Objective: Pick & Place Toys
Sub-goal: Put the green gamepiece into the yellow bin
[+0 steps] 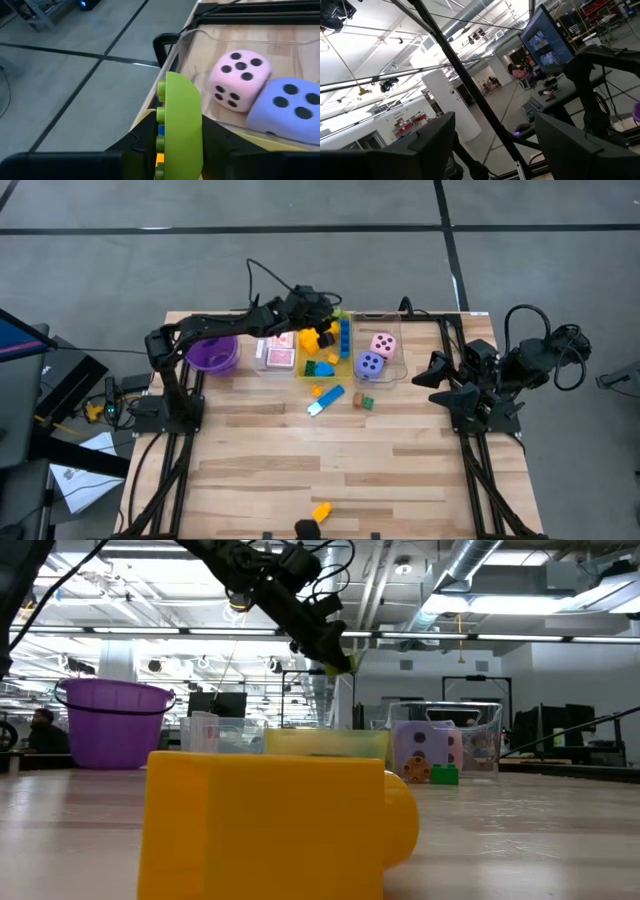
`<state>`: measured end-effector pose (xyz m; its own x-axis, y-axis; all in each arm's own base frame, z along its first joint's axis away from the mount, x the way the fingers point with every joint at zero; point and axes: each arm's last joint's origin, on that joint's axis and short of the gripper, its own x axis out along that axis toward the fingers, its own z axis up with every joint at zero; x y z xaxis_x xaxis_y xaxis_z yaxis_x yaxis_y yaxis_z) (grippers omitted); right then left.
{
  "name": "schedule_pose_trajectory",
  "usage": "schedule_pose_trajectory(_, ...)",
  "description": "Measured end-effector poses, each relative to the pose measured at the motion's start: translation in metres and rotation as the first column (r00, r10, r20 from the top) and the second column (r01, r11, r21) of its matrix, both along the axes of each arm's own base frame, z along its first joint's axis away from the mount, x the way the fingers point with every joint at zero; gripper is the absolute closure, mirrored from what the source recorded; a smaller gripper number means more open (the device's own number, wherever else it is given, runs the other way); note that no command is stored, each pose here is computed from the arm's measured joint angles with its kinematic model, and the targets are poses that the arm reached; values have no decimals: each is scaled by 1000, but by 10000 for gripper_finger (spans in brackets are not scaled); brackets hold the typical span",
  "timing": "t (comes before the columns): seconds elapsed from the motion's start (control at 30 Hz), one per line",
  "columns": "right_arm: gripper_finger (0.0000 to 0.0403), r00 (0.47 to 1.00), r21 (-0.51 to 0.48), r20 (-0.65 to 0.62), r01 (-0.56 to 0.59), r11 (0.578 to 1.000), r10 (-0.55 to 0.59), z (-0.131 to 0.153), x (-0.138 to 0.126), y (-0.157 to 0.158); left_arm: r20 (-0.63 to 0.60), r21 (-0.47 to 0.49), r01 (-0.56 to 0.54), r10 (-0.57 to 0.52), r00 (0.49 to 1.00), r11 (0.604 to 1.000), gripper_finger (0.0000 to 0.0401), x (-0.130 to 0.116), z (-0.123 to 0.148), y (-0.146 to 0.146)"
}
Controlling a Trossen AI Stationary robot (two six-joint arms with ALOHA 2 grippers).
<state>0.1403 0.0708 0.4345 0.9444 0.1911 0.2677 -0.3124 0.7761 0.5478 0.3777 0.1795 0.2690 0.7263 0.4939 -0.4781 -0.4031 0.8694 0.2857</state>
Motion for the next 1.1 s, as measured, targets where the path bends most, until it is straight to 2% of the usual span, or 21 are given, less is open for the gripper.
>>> schedule_pose_trajectory(0.17, 137, 1000, 0, 0, 5, 1000, -5, 0, 0, -1, 15, -12, 2, -2, 1000, 1000, 295, -6, -5, 10)
schedule_pose_trajectory(0.37, 137, 1000, 0, 0, 5, 1000, -5, 0, 0, -1, -30, -47, -15, 14, 999, 999, 304, -14, -31, 11)
schedule_pose_trajectory(0.47, 137, 1000, -1, 0, 5, 1000, -5, 0, 0, -1, -50, -100, -35, 30, 998, 994, 298, -19, -47, 7)
schedule_pose_trajectory(0.67, 137, 1000, -1, 0, 5, 1000, -5, 0, 0, -1, -25, -158, -51, 48, 999, 986, 298, -25, -72, -4)
schedule_pose_trajectory(0.9, 137, 1000, 0, 0, 4, 1000, -4, 0, 0, -1, -3, -149, -33, 33, 999, 988, 298, -23, -75, -11)
schedule_pose_trajectory(1.1, 137, 1000, -1, 0, 5, 1000, -5, 0, 0, -1, 21, -197, -61, 66, 998, 979, 297, -22, -75, -14)
